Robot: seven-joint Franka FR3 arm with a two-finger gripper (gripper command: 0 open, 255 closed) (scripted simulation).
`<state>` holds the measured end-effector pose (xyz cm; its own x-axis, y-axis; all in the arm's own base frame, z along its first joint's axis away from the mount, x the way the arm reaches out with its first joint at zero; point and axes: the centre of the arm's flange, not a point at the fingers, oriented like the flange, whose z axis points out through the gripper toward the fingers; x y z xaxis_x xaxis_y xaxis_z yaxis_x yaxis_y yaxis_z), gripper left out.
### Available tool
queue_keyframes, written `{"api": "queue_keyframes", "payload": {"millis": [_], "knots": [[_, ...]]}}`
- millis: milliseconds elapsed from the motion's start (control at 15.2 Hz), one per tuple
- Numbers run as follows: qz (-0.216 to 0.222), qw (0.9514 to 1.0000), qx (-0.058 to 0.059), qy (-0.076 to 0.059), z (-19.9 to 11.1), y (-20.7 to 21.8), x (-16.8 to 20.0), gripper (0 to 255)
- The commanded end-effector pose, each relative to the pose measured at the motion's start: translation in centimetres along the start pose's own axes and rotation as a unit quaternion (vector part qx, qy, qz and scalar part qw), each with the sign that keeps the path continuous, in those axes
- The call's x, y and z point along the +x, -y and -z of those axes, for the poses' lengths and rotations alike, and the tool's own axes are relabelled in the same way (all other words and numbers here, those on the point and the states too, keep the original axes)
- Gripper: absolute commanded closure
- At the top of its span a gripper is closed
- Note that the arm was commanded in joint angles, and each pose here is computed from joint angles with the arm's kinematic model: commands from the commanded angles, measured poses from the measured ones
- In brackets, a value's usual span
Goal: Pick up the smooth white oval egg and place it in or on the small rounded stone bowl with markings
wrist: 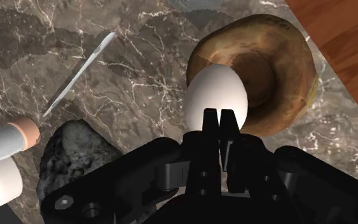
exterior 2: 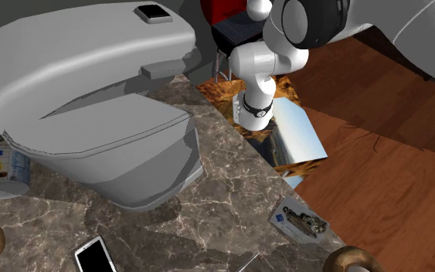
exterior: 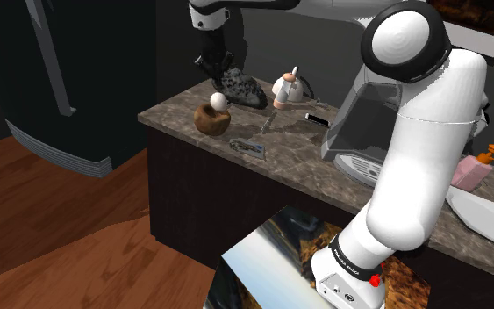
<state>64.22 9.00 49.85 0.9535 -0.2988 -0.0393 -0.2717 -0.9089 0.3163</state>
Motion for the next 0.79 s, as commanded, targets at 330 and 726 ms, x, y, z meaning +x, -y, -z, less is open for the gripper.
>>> {"api": "queue_keyframes", "payload": {"millis": [330, 726], "knots": [[0.011, 0.999, 0.04, -0.016, -4.1, -1.5, 1.3, 0], [0.013, 0.9984, 0.051, -0.02, -7.6, -1.7, 1.8, 0]]}}
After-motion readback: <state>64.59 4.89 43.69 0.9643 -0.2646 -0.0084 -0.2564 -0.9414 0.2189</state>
